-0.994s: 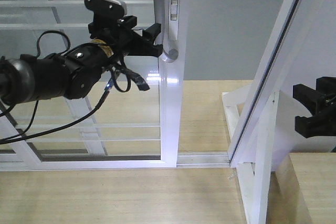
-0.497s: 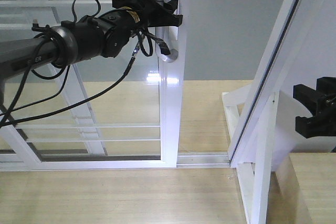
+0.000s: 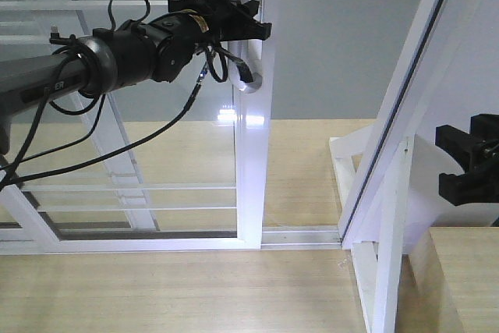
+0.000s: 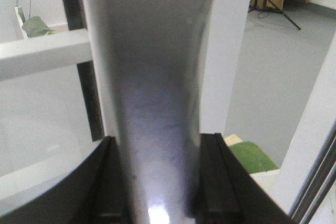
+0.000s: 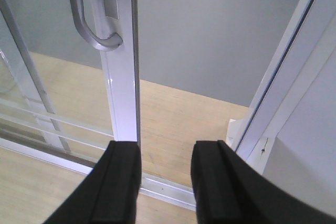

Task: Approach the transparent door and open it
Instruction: 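Push the door farther open with the left gripper along its track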

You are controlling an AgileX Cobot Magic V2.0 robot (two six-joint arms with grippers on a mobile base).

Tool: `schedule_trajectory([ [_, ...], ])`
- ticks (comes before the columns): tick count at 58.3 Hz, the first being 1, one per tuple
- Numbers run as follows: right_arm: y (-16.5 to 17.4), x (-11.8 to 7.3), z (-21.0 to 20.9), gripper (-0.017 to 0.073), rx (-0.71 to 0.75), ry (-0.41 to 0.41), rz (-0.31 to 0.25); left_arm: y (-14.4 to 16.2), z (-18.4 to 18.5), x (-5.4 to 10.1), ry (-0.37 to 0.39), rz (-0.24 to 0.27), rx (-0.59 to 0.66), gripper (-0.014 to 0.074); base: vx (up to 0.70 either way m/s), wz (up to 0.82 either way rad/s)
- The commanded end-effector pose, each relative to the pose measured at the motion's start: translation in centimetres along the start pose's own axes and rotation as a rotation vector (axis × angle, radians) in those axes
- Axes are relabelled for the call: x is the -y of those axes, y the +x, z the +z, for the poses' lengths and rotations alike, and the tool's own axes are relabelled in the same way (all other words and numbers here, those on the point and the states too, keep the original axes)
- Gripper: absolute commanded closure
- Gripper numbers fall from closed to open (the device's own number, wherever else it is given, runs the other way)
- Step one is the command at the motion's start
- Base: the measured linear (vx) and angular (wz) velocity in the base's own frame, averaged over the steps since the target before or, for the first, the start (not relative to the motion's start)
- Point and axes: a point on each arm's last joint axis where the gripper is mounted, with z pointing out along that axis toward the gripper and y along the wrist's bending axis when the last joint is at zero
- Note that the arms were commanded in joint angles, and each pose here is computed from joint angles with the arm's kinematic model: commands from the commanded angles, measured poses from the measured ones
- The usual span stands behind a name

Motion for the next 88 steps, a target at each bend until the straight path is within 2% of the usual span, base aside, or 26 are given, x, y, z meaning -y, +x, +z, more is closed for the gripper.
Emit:
schedule_trajectory([
  [1,-1.7,0.3,-0.5,0.0237,0.119,0.03,-0.018,-5.3,-2.5,-2.9,-0.063,-0.051,0.114,0.0335,0.0,0.0],
  [11,-1.7,0.5,-0.5,0.0237,0.124,0.05,-0.061,-5.9,-3.3,-3.9,-0.089,0.004,0.079,0.0311,0.0,0.0],
  [26,-1.7,0.5,-0.5,0.0237,0.127,0.05,-0.061,-6.6,-4.5,-4.9,-0.115,0.066,0.01,0.0298,0.0,0.0],
  [42,-1.7,0.5,-0.5,0.0237,0.127,0.05,-0.061,-7.4,-6.1,-6.6,-0.154,0.042,-0.014,0.0298,0.0,0.0],
  [57,-1.7,0.5,-0.5,0.0237,0.127,0.051,-0.062,-6.3,-9.5,-8.5,-0.207,0.019,0.018,0.03,0.0,0.0],
  [65,-1.7,0.5,-0.5,0.0237,0.127,0.051,-0.063,-4.7,-11.7,-10.4,-0.261,-0.034,0.051,0.03,0.0,0.0],
  [74,-1.7,0.5,-0.5,0.0237,0.127,0.051,-0.063,-2.6,-13.5,-12.4,-0.321,-0.073,0.015,0.03,0.0,0.0],
  [80,-1.7,0.5,-0.5,0.0237,0.127,0.051,-0.063,-1.9,-14.8,-12.8,-0.339,-0.078,0.003,0.03,0.0,0.0],
  [88,-1.7,0.5,-0.5,0.0237,0.127,0.051,-0.063,-1.5,-16.8,-11.9,-0.334,-0.071,0.044,0.03,0.0,0.0],
])
